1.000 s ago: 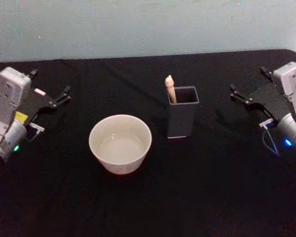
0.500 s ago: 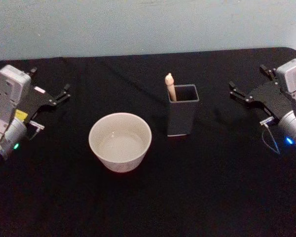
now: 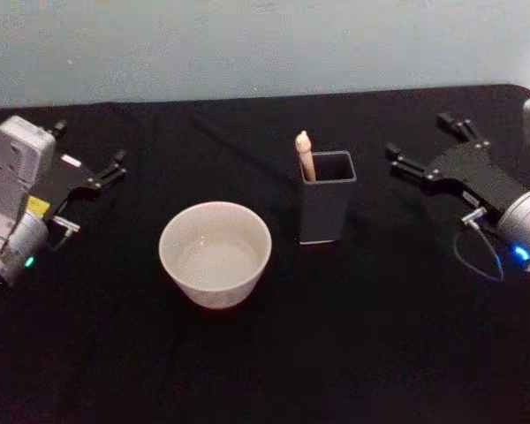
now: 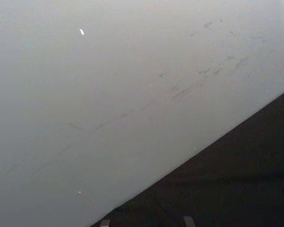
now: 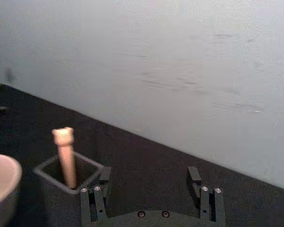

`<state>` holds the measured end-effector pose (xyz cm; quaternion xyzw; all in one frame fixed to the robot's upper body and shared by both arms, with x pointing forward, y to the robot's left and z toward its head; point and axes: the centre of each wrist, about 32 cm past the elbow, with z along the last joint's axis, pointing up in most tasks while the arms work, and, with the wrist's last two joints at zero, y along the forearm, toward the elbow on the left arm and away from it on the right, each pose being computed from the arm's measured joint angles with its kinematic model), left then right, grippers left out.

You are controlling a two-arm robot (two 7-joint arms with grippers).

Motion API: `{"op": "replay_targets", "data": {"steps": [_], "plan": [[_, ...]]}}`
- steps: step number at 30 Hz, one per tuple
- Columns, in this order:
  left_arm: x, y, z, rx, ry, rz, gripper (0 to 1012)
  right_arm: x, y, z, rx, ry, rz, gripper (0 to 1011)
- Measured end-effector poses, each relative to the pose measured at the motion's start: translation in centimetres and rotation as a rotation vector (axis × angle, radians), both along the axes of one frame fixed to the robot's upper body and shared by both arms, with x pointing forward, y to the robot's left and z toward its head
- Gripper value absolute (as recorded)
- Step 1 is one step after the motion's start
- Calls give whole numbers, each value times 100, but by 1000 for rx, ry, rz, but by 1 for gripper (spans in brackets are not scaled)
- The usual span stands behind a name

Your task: Pick up the stirring spoon with one hand, stir inside the cup, then place it back in its original position.

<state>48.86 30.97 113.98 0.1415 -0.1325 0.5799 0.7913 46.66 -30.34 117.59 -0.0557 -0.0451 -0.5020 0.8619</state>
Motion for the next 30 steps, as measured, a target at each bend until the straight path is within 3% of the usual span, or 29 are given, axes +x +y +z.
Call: {"op": "replay_targets", "data": {"steps": [4,10,17,30], "plan": [[0,0,0,0,0,0,1001,-24,58,68,33,40,76,1002],[0,0,0,0,0,0,1001,-11,176,76,45,85,155,1002],[0,0,0,0,0,0,1001,99,346,68,50,116,226,1003],[0,0,0,0,0,0,1001,424,642,59,-8,145,230,1002]]}}
